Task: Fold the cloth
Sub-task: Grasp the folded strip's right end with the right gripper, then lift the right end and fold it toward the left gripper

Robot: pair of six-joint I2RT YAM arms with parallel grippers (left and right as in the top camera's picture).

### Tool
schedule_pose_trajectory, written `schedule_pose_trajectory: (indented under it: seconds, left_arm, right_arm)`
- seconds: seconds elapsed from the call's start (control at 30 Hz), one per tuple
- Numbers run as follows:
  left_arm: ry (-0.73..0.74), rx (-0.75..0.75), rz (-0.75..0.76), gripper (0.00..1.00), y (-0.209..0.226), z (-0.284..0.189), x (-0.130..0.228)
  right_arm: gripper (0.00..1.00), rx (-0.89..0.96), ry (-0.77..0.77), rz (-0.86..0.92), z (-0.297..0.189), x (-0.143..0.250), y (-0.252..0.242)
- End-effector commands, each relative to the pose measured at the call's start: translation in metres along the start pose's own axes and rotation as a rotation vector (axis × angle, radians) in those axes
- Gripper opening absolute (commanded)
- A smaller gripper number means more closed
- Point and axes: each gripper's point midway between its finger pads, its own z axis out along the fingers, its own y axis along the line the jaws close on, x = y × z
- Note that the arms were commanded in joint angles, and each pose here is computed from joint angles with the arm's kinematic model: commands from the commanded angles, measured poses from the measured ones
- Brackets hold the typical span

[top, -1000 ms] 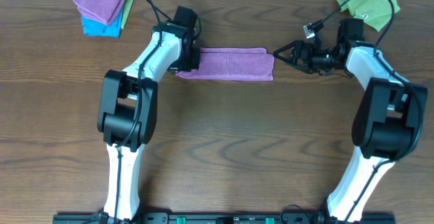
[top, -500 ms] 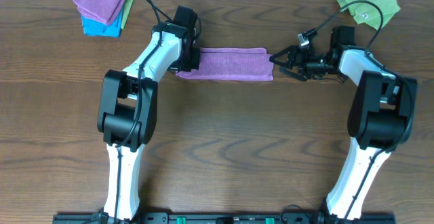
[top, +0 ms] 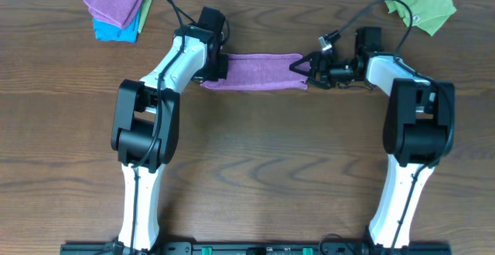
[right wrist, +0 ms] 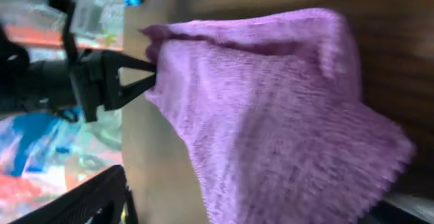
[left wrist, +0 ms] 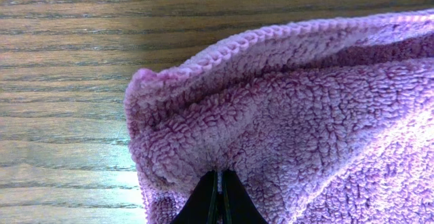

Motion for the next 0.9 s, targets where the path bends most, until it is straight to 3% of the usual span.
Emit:
schedule_pose_trajectory:
  seconds: [0.0, 0.07, 0.27, 0.6, 0.87]
  left_arm:
    - [0.031, -0.002, -0.005, 0.06, 0.0, 0.012, 0.009]
    - [0.031, -0.002, -0.005, 0.06, 0.0, 0.012, 0.009]
    - [0.031, -0.002, -0.005, 0.06, 0.0, 0.012, 0.009]
    - [0.031, -0.001, -0.006, 0.06, 0.0, 0.012, 0.009]
    - [0.031, 0.018, -0.006, 0.06, -0.004, 0.012, 0.009]
  right_arm:
    - [0.74, 0.085, 0.017, 0.077, 0.013, 0.009, -0.03]
    - [0.59, 0.085, 0.013, 0.081, 0.013, 0.006, -0.028]
    - [0.02, 0.075, -0.011, 0.063, 0.007, -0.013, -0.012]
    - [0.01, 0.087, -0.061, -0.075, -0.007, -0.054, 0.055]
    - [0.01, 0.267, -0.004, -0.128, 0.007, -0.045, 0.065]
